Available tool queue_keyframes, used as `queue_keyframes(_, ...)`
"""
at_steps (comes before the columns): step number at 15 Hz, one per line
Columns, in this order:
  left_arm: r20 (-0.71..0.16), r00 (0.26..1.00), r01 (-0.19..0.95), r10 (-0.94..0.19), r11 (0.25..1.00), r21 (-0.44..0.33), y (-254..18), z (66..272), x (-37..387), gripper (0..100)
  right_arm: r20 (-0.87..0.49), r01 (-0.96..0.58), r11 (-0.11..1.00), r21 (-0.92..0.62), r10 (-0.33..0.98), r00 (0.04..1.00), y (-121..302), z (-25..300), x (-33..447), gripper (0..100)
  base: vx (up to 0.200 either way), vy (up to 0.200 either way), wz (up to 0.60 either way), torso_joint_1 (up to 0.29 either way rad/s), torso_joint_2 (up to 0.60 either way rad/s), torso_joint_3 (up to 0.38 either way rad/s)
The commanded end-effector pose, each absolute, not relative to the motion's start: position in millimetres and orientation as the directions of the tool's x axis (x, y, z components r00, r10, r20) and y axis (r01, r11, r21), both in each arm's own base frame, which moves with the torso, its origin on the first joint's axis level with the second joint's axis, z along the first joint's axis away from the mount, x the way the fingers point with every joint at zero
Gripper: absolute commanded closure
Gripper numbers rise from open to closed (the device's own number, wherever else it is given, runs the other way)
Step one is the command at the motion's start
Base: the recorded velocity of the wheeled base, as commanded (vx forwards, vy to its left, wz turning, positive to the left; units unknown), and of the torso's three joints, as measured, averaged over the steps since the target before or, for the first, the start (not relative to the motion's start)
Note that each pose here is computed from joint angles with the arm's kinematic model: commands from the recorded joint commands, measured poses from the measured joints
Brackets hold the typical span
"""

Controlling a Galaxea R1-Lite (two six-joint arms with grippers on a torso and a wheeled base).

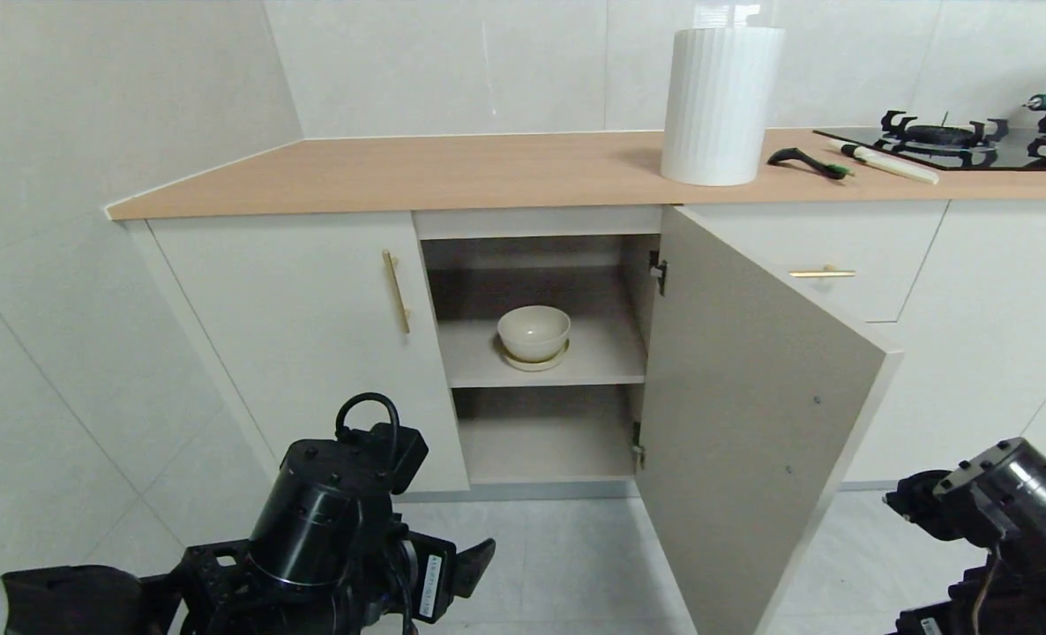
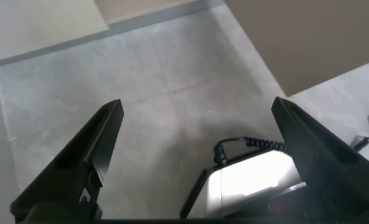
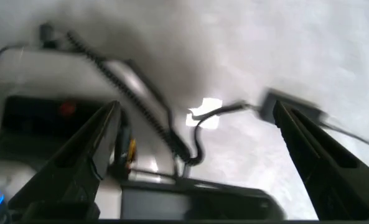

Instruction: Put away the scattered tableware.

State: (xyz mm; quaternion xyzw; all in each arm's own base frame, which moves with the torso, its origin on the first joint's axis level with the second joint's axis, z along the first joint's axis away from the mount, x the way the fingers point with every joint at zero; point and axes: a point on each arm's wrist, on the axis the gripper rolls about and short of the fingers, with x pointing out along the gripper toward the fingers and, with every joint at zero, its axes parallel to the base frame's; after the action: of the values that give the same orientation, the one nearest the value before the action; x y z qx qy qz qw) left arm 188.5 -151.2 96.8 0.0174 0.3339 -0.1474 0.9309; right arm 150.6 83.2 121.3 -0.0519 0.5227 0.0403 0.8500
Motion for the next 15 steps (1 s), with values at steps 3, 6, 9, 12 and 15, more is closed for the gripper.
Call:
queue_keyframes(3,-0.617,0.74,0.285,-0.267,0.956,-0.071,-151,99,189,0,-0.858,0.067,0.992,-0.111,-0.13,0.497,63,124,181,0,0.0,0.0,0.0,0.0,0.0,0.0)
queue_keyframes(6,-0.593,0.759,0.274,-0.269,0.958,-0.084,-148,107,191,0,-0.808,0.159,0.983,-0.089,-0.165,0.565,49,124,212,0,0.0,0.0,0.0,0.0,0.0,0.0)
queue_keyframes(9,-0.577,0.774,0.258,-0.262,0.962,-0.092,-145,112,194,0,-0.718,0.181,0.979,-0.096,-0.194,0.668,32,144,242,0,0.0,0.0,0.0,0.0,0.0,0.0)
queue_keyframes(12,-0.573,0.779,0.247,-0.255,0.965,-0.093,-143,113,196,0,-0.73,0.155,0.985,-0.078,-0.163,0.663,26,143,252,0,0.0,0.0,0.0,0.0,0.0,0.0)
queue_keyframes(15,-0.571,0.781,0.245,-0.253,0.965,-0.093,-143,114,196,0,-0.75,0.114,0.993,-0.02,-0.091,0.655,32,120,267,0,0.0,0.0,0.0,0.0,0.0,0.0)
